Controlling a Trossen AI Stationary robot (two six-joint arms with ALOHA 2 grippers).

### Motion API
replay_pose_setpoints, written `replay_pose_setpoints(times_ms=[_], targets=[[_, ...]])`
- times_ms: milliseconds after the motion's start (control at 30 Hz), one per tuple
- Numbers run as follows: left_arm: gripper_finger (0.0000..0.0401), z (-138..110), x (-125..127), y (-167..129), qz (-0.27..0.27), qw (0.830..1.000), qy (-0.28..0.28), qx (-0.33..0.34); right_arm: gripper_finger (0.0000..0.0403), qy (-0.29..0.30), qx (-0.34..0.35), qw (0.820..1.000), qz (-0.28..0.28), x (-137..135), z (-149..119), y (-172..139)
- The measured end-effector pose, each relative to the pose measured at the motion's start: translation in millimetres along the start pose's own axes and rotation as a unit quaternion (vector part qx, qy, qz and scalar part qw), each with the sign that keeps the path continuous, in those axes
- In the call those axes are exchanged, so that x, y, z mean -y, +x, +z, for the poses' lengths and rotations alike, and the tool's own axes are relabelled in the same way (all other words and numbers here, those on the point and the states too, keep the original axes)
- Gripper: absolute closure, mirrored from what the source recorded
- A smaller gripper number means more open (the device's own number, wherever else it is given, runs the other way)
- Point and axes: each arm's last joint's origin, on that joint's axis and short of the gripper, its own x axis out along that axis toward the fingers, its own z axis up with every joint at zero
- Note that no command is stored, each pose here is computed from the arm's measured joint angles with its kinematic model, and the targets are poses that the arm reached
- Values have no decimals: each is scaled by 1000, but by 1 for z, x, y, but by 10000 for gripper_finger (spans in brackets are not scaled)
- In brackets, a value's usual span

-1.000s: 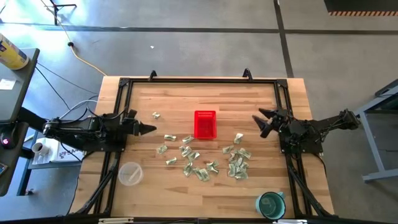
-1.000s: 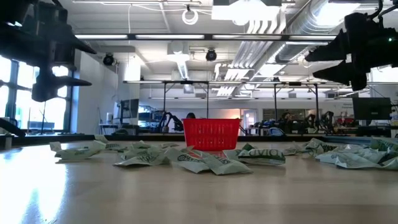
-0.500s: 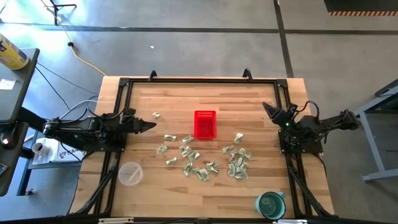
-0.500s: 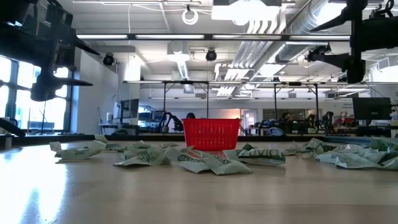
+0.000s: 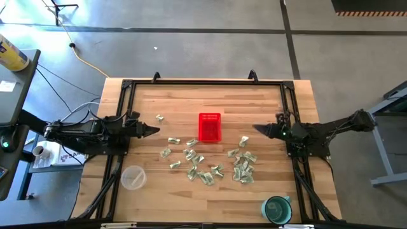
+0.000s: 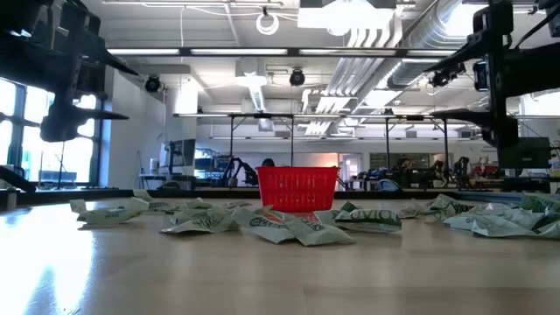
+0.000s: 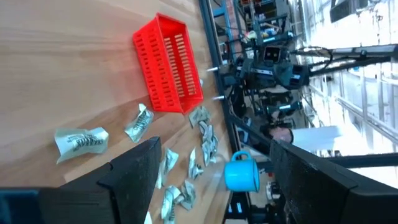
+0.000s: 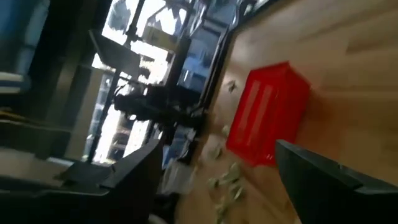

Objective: Pick and place items into bin
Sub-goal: Put the light green stevia packet into the red bin

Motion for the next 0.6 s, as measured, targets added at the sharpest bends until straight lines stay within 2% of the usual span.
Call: replay_pose_setpoints(times_ms=[100, 233, 333, 433, 600], targets=[[64, -1, 0, 0, -2, 1000, 15, -8, 103, 33, -34, 998, -29, 7, -1, 6], [64, -1, 0, 0, -2, 999, 40, -9, 103, 91, -68, 984, -141, 30, -2, 11], [64, -1, 0, 0, -3, 999, 47, -9, 103, 125, -96, 968, -194, 36, -1, 14], [64, -1, 0, 0, -3, 999, 48, -9, 108, 127, -103, 954, -253, 29, 5, 18], [64, 0, 0, 0, -2, 998, 56, -8, 154, 80, -107, 912, -388, 14, 15, 24]])
